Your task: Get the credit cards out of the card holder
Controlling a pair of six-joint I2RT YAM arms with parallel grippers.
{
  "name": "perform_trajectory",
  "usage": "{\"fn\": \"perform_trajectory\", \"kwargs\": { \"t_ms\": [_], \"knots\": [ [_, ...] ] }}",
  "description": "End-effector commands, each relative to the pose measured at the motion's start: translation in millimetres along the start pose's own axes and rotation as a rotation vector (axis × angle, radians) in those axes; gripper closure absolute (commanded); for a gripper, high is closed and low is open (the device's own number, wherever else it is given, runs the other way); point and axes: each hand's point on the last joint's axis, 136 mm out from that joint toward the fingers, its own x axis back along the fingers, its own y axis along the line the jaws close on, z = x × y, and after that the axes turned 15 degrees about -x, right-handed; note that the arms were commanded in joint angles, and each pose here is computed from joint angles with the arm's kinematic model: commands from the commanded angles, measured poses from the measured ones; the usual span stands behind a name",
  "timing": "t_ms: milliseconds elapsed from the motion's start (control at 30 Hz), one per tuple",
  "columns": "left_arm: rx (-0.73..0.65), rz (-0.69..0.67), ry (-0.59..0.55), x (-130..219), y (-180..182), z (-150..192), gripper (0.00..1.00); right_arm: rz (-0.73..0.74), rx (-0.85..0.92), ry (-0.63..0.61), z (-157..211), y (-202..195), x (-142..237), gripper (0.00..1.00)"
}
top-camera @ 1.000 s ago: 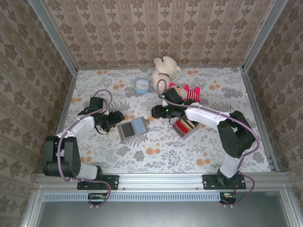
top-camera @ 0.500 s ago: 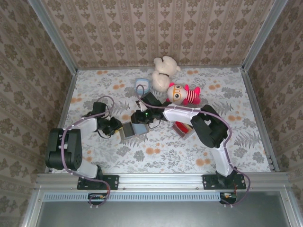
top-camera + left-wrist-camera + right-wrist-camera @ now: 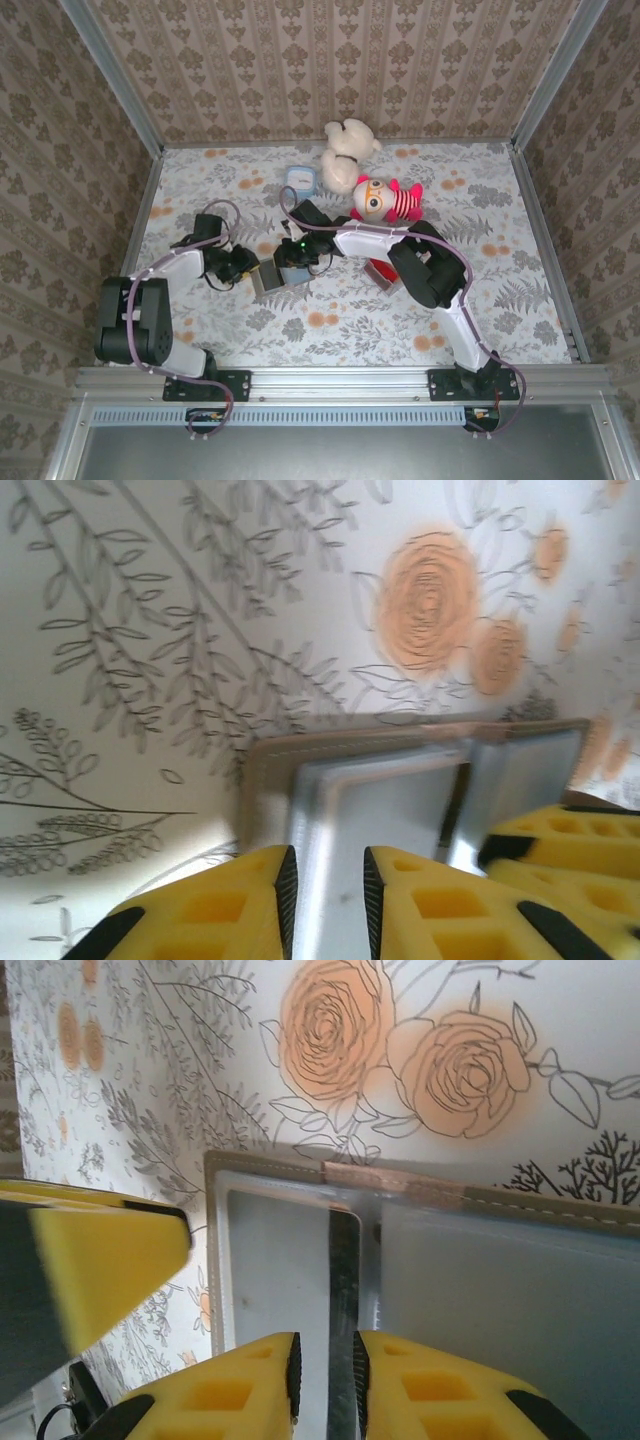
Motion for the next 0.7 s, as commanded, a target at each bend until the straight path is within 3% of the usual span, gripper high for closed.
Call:
{"fn": "perform_trajectory", "kwargs": {
  "t_ms": [0, 333, 667],
  "knots": [
    [-0.043, 0.100, -0.040, 6.9, -24.9, -9.5, 0.72, 0.024, -0.018, 0.035, 3.3, -5.5, -7.3, 0.76],
    [0.030, 0.006, 0.086, -22.0, 3.5, 15.5, 0.85, 0.047, -0.017, 0.080, 9.5, -11.4, -18.1, 0.80],
    [0.071, -0.087, 0.114, -29.9, 28.9, 32.2, 0.84, 0.067, -0.011, 0.095, 11.2, -10.7, -20.7, 0.76]
  ]
}}
